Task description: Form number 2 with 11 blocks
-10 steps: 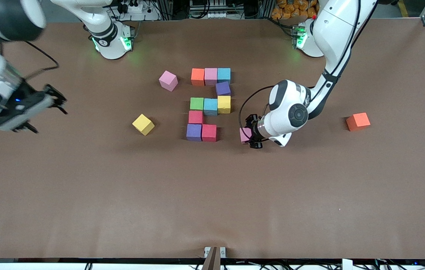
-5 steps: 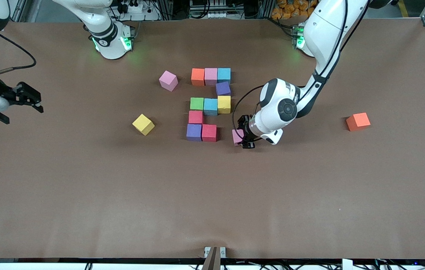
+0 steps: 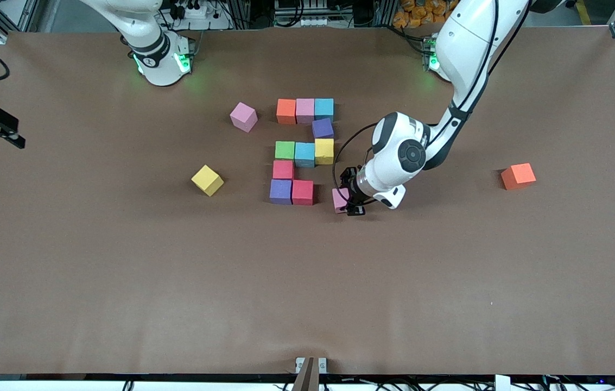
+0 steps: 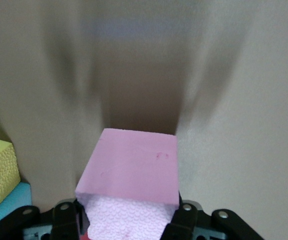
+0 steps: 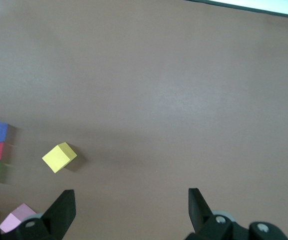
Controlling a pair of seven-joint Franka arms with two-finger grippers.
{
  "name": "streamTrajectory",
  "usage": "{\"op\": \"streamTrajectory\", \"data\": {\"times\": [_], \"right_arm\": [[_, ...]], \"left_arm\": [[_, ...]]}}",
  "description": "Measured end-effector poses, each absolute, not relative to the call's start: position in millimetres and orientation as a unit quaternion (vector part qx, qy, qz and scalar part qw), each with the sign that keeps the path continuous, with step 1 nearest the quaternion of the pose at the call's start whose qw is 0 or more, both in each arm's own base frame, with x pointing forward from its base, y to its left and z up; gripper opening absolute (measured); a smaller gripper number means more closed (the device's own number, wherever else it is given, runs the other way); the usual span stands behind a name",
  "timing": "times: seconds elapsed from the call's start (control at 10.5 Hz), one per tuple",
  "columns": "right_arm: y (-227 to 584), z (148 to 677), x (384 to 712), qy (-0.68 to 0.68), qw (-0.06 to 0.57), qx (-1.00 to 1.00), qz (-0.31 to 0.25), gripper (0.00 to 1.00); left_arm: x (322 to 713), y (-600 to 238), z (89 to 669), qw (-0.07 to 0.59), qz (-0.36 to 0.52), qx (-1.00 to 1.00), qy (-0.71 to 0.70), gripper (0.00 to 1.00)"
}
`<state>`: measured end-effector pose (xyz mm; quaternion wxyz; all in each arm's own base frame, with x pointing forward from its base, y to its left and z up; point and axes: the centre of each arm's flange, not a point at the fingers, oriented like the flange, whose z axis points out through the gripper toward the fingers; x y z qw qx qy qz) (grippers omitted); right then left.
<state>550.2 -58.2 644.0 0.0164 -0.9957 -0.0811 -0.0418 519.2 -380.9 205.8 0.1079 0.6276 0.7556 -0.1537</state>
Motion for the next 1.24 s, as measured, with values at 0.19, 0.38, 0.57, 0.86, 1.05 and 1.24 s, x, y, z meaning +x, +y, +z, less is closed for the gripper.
{"op": "streamTrajectory", "data": {"times": [0.19, 0.38, 0.57, 0.86, 1.05, 1.24], "right_arm": [[-71, 647, 549, -0.062, 0.016, -0.997, -0.045, 1.00], [-79, 646, 549, -0.044, 0.017, -0.998, -0.044, 1.00], [-75, 646, 549, -0.022, 0.018, -0.999, -0.044, 1.00], [-74, 646, 550, -0.018, 0.018, -0.999, -0.043, 1.00], [-78, 647, 549, -0.012, 0.018, -0.999, -0.045, 1.00], [-78, 648, 549, -0.011, 0.017, -0.999, -0.046, 1.00]], "left_arm": [[512, -394, 209, 0.116, -0.152, 0.635, 0.748, 0.59], [504, -406, 211, 0.119, -0.156, 0.647, 0.737, 0.59], [499, -412, 210, 0.120, -0.158, 0.663, 0.722, 0.59], [494, -415, 201, 0.116, -0.160, 0.675, 0.711, 0.59], [494, -414, 194, 0.114, -0.161, 0.674, 0.712, 0.59], [496, -416, 193, 0.118, -0.161, 0.674, 0.712, 0.59]]}}
